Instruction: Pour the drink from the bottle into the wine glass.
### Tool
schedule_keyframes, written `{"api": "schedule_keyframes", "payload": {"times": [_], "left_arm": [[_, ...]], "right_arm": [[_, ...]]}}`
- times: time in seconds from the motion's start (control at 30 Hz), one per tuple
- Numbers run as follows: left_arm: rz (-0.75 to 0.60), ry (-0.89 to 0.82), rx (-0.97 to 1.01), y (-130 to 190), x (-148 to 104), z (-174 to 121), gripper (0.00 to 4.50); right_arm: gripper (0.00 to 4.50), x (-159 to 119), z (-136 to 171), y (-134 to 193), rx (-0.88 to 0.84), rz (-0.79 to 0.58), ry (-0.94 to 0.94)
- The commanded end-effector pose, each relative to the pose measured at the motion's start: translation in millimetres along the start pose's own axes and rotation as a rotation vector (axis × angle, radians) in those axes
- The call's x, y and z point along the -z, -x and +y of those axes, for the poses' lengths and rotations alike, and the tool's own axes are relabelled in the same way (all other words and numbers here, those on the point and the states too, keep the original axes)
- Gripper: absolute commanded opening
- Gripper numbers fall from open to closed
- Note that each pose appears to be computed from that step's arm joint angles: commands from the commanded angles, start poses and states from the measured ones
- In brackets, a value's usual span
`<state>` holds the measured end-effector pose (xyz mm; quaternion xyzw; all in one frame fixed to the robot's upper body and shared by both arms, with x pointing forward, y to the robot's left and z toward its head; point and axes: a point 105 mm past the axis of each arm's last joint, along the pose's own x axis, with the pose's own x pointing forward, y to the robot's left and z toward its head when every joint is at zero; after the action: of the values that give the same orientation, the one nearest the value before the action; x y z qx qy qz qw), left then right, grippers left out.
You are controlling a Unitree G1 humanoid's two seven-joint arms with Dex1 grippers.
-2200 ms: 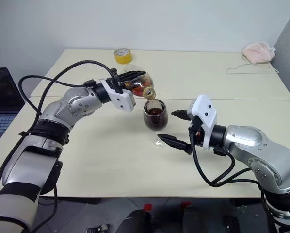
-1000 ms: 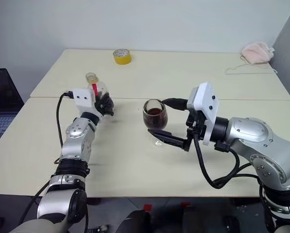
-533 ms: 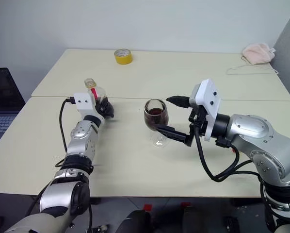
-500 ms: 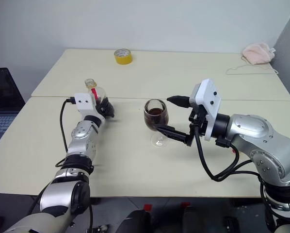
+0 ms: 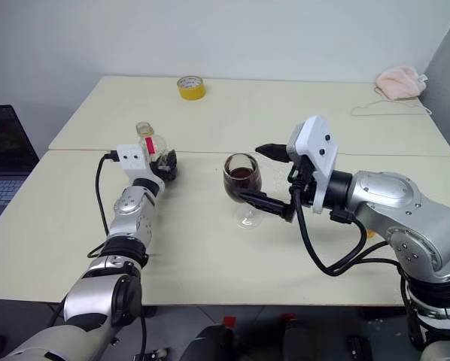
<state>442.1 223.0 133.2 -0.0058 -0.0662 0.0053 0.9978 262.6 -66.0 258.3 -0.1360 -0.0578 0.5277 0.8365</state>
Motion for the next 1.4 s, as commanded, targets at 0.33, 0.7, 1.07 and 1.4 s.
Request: {"api": "schedule_keyframes", "payload": {"times": [0.33, 0.7, 1.07, 1.4], "left_arm": [[-0.118, -0.007, 0.05, 15.8, -24.1, 6.1, 4.49], [-0.125, -0.042, 0.066, 57.8, -45.2, 21.3, 4.49], [-0.016, -0.075, -0.02, 89.8, -48.4, 24.4, 4.49], [-0.027, -0.068, 0.146, 112.8, -38.8, -2.7, 4.49]], "right_arm": [[4.5, -4.4, 1.7, 8.8, 0.004, -0.035, 0.015], [4.5, 27.8, -16.0, 40.2, 0.181, -0.036, -0.052], [4.5, 107.3, -53.7, 54.0, 0.756, -0.142, -0.142], [4.5, 148.9, -54.4, 40.5, 0.916, -0.131, -0.18]]}}
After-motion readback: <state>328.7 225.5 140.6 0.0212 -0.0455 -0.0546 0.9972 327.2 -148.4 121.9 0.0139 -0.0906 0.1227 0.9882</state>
